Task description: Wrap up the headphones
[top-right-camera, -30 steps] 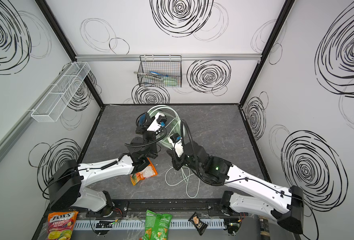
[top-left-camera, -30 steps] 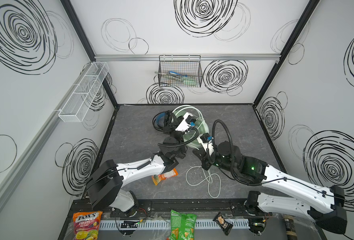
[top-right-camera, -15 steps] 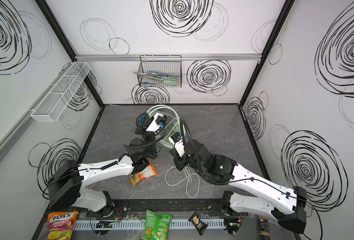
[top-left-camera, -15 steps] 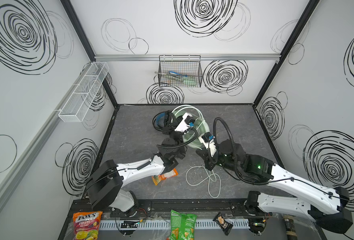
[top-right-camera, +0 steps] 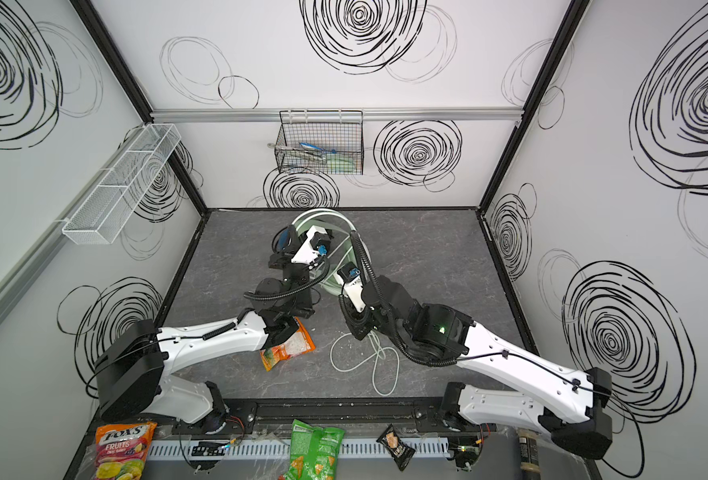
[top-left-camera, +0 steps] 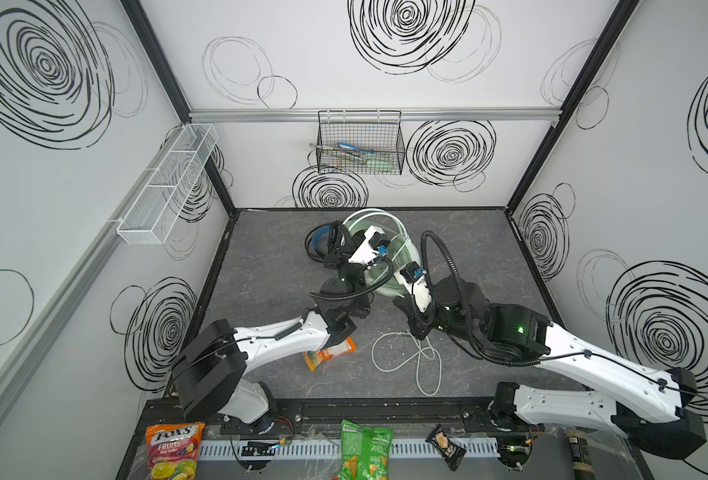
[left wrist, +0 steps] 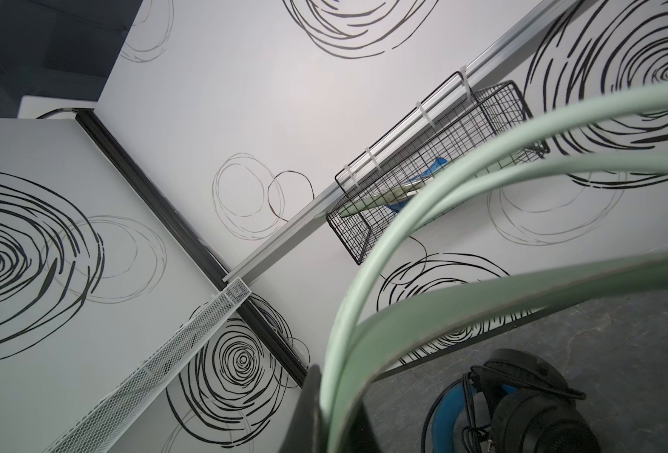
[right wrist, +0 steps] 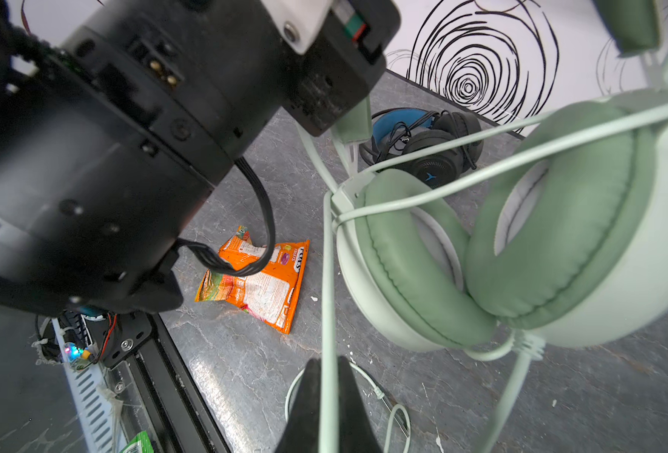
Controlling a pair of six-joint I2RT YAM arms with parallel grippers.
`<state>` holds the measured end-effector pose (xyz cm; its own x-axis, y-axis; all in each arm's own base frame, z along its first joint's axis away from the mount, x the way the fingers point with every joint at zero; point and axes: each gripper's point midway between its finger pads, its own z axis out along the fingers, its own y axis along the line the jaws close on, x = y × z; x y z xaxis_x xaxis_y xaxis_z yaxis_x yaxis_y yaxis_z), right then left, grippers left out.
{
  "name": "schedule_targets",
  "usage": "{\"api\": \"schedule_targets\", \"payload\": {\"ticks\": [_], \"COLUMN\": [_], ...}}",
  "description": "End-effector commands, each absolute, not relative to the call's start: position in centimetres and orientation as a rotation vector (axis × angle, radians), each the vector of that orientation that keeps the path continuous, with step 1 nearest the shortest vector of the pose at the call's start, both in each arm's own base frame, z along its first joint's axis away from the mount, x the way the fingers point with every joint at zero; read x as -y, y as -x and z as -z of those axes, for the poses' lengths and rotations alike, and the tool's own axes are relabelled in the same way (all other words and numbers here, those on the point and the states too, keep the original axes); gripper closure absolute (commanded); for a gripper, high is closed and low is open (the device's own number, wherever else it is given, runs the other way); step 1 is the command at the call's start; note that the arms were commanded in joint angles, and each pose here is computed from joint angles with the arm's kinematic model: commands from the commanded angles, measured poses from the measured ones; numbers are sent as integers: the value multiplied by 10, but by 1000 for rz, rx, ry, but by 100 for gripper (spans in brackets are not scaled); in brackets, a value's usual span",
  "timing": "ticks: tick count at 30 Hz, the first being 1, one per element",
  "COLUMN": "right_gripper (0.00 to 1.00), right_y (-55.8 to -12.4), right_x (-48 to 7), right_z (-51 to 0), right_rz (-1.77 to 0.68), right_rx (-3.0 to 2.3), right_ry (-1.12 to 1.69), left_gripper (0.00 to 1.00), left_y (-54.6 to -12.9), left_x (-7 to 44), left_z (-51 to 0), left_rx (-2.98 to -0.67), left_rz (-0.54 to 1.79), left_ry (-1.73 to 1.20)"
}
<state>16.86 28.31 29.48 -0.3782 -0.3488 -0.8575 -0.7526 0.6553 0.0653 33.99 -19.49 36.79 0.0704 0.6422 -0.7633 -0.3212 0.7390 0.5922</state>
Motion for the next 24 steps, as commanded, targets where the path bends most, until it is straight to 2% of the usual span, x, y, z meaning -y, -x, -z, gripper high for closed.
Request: {"api": "schedule_targets", "payload": {"ticks": [1,9,18,24], "right_gripper": [99,99,98,95], "right_y": [-157,-149,-155,-166], "right_x": [-272,-277,-264,-241], "right_z": [-336,-333,-326,-332], "right_rz": [-648,-735,-633,-482], "right_rx": [-1915,-1924,-1969,-1975], "right_ry": [815,800,790,765], "left_gripper": [100,100,100,100], "left_y": [-354,-362,-361,-354], "left_x": [156,162,165,165], "left_z": [-359,-366,-362,-354], "left_rx": [-1368,-1344,-1324,-1325], "left_rz": [-922,-976,-1004,-994], "left_ry": [-253,-239,-250,-280]}}
